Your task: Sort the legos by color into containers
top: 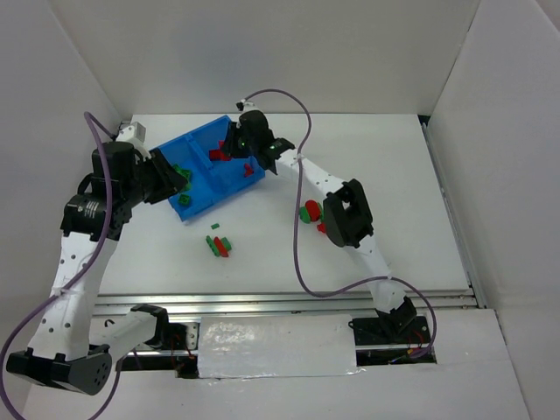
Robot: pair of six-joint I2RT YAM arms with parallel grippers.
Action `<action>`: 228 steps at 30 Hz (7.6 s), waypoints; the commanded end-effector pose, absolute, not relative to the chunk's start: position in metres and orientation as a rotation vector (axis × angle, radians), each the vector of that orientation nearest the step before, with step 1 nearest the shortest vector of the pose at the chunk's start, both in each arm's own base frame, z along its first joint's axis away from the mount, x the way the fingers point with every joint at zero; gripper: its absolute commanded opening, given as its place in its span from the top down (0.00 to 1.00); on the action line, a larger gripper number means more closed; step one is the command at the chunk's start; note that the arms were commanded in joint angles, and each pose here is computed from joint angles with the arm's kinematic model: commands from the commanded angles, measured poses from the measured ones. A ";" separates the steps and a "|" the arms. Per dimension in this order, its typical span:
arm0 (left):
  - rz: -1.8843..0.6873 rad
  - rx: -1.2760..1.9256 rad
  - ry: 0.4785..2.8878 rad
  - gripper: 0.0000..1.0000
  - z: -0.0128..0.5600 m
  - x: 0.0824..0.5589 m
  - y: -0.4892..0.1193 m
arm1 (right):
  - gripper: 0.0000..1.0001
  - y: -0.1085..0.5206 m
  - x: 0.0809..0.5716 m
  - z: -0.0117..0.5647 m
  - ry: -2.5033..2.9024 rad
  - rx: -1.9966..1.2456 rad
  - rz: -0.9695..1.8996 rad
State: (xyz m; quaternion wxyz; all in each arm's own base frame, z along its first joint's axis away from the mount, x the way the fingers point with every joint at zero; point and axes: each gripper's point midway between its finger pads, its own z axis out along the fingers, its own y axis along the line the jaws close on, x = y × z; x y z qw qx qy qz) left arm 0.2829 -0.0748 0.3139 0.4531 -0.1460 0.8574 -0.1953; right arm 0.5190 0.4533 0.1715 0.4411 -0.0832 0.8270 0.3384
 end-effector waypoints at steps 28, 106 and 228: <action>-0.132 -0.668 2.193 0.01 0.229 0.456 -0.006 | 0.14 0.335 0.345 0.281 1.980 -0.323 0.904; -1.335 -0.255 2.429 0.24 0.229 0.252 -0.221 | 0.72 0.384 0.251 0.249 2.009 -0.488 0.755; -0.630 -0.254 1.830 1.00 0.420 0.229 -0.084 | 0.28 0.555 0.442 0.239 1.853 -0.448 1.017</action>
